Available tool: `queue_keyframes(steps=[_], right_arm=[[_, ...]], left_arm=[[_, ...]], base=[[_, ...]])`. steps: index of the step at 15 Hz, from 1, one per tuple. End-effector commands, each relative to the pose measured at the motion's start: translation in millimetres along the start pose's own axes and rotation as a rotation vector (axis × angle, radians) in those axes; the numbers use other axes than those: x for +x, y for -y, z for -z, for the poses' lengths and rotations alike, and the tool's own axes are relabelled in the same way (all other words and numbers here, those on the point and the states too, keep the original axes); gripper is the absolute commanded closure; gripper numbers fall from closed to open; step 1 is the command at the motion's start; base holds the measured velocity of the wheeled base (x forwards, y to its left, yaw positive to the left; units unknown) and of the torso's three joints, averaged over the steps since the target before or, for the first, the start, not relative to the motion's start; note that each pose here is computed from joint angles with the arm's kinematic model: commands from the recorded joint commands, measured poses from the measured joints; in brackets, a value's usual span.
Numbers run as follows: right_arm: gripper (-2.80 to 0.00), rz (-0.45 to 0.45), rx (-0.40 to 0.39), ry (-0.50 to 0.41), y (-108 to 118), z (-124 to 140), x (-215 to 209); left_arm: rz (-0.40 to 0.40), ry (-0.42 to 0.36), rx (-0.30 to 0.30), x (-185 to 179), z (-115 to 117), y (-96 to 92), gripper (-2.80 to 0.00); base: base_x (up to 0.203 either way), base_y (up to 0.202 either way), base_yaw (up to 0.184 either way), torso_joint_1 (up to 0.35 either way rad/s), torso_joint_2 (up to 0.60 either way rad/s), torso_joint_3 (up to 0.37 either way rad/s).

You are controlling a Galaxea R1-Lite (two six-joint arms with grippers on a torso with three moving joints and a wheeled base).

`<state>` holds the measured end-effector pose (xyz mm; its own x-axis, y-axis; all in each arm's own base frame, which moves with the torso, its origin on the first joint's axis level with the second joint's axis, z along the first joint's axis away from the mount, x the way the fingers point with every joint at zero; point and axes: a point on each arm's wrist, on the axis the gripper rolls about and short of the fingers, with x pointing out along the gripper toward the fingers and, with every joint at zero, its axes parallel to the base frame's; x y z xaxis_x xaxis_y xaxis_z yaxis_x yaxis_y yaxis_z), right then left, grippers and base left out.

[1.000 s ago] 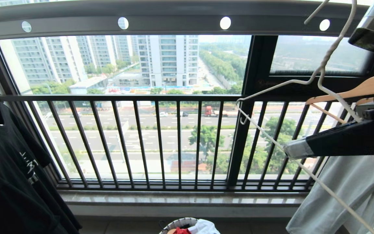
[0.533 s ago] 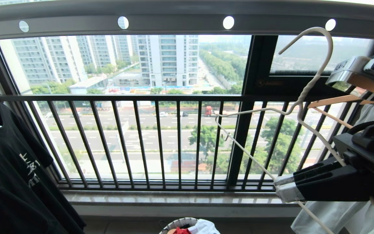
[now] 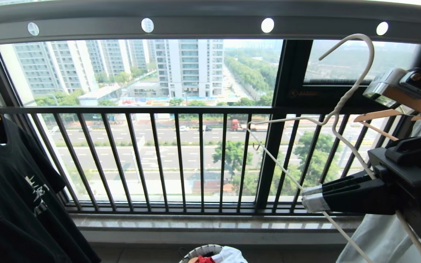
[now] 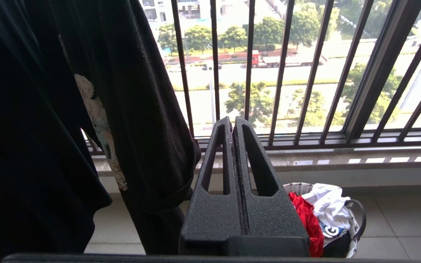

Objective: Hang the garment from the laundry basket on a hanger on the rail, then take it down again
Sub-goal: Pick up the clothes rack on the clothesline

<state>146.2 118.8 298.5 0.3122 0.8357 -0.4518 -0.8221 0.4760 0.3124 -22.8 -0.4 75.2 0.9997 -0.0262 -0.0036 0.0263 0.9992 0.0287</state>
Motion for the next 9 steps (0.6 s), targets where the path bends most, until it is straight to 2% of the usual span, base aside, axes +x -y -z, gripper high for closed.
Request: queue_keyframes(steps=[1, 6, 9], right_arm=[[0.00, -0.002, 0.004, -0.006, 0.4, 0.6, 0.7], [0.00, -0.001, 0.007, -0.014, 1.3, 2.2, 2.1], [0.00, -0.001, 0.006, -0.013, 1.2, 2.2, 1.8]], left_arm=[[0.000, -0.001, 0.000, 0.1, 0.4, 0.0, 0.00], [0.000, -0.001, 0.000, 0.1, 0.0, 0.0, 0.00], [0.000, 0.001, 0.000, 0.0, 0.0, 0.0, 0.00]], base=[[0.000, 0.000, 0.000, 0.000, 0.00, 0.000], [0.000, 0.000, 0.000, 0.000, 0.00, 0.000], [0.000, 0.000, 0.000, -0.111, 0.24, 0.128]])
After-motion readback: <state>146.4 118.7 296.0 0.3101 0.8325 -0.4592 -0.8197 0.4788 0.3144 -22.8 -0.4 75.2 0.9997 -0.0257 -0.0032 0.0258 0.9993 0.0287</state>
